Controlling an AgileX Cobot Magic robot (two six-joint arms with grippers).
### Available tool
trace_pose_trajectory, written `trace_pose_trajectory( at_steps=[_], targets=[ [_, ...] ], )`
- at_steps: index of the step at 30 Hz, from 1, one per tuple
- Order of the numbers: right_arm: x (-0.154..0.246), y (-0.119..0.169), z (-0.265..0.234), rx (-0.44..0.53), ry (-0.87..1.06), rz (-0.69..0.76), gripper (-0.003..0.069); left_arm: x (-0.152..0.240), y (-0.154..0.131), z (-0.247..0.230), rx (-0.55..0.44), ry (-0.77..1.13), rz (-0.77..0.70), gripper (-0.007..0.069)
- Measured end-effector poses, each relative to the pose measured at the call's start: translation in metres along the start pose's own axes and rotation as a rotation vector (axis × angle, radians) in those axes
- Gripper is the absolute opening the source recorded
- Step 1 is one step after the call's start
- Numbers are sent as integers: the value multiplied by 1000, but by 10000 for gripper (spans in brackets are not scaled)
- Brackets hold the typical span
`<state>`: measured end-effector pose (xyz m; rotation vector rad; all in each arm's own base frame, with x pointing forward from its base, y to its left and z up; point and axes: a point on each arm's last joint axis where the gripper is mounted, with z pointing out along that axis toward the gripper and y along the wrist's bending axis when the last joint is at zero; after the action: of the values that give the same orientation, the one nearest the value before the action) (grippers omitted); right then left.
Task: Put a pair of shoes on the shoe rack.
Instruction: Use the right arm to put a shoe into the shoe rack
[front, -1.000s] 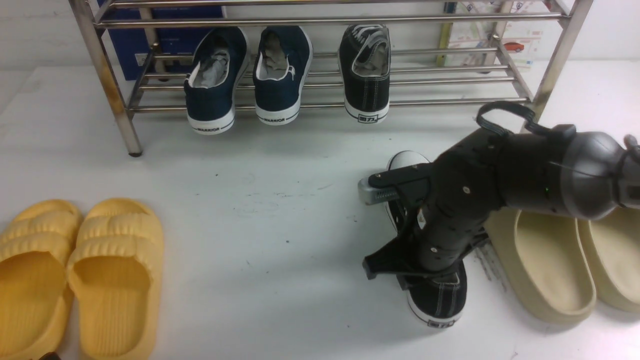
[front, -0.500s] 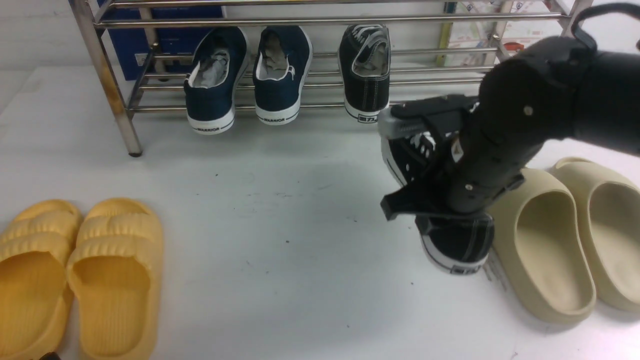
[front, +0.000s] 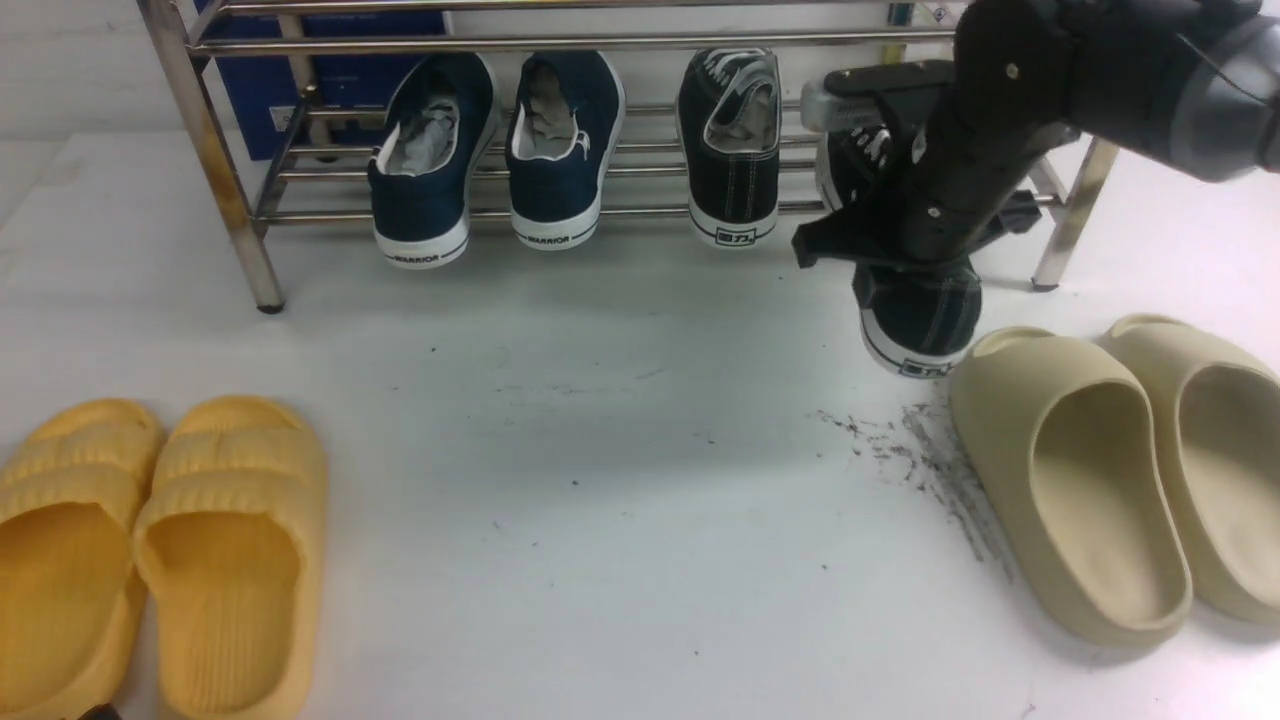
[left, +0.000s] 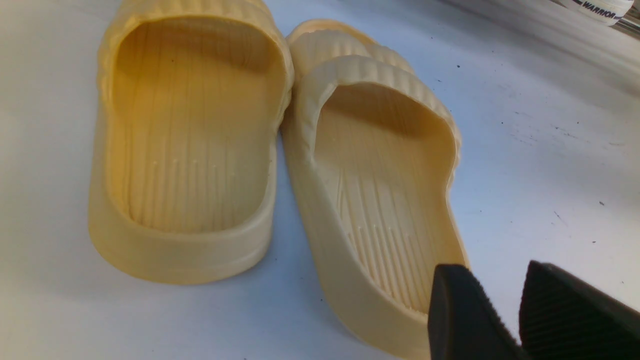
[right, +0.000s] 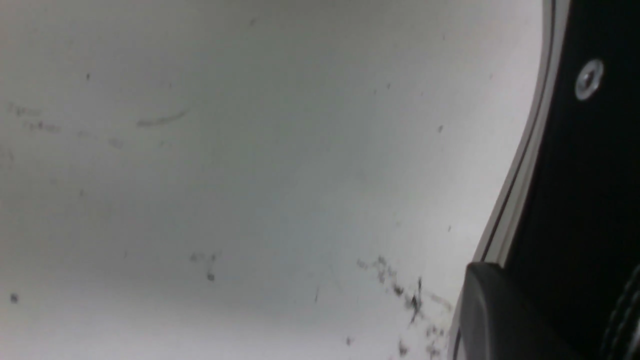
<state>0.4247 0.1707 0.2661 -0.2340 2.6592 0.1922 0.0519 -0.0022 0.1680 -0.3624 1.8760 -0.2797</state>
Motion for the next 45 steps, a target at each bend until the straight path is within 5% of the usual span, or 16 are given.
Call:
trace_pose_trajectory(
  at_steps=[14,45],
  targets=[
    [-56,-13,39,2,-115,11,89,0,0,0,0,0,0,201],
    [-73,-28,51,0,-238,-42,121,0,0,0,0,0,0,201]
  ],
)
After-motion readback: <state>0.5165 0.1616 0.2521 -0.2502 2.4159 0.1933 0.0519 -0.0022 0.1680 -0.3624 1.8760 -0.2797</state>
